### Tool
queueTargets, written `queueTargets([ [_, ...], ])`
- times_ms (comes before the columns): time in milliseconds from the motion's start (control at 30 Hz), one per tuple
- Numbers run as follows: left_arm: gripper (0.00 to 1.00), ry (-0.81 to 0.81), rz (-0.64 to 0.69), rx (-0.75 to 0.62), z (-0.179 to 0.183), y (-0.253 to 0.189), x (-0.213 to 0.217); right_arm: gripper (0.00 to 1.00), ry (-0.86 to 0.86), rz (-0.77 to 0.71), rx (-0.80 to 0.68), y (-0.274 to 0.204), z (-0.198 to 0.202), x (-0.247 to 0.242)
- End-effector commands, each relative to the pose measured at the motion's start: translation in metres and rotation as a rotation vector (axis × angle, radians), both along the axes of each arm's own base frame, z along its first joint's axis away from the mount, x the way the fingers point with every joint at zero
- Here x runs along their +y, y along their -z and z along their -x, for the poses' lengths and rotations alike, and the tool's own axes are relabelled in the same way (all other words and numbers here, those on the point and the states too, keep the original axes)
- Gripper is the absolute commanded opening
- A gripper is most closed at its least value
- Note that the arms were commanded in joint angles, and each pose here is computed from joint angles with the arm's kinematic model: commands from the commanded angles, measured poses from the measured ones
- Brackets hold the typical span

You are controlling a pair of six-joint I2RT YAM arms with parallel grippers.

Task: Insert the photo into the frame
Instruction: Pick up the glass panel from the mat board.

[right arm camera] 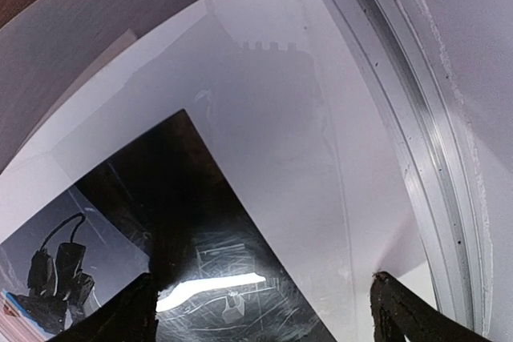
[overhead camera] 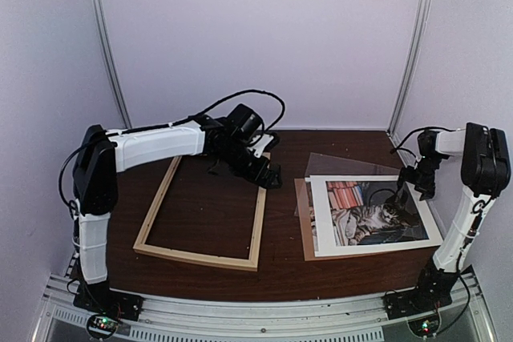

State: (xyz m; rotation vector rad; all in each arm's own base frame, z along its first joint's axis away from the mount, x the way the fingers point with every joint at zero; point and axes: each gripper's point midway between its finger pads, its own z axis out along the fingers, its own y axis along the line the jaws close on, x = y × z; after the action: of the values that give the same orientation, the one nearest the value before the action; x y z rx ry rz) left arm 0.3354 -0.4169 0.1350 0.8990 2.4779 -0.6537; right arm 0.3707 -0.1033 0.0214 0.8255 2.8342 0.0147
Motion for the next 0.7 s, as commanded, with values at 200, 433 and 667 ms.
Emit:
queueTargets([
  [200,0.95,0.078,0.096,0.044,0.0,0.013,-0.069,0.84,-0.017,-0.097,-0.015,0.011,0.01,0.025],
  [433,0.92,0.016,0.111,0.144,-0.01,0.06,-0.097,0.82,-0.047,-0.129,-0.042,0.01,0.014,0.044],
  [667,0.9,-0.093,0.033,0.123,-0.026,0.091,-0.089,0.8,-0.051,-0.158,-0.068,0.008,0.018,0.054],
])
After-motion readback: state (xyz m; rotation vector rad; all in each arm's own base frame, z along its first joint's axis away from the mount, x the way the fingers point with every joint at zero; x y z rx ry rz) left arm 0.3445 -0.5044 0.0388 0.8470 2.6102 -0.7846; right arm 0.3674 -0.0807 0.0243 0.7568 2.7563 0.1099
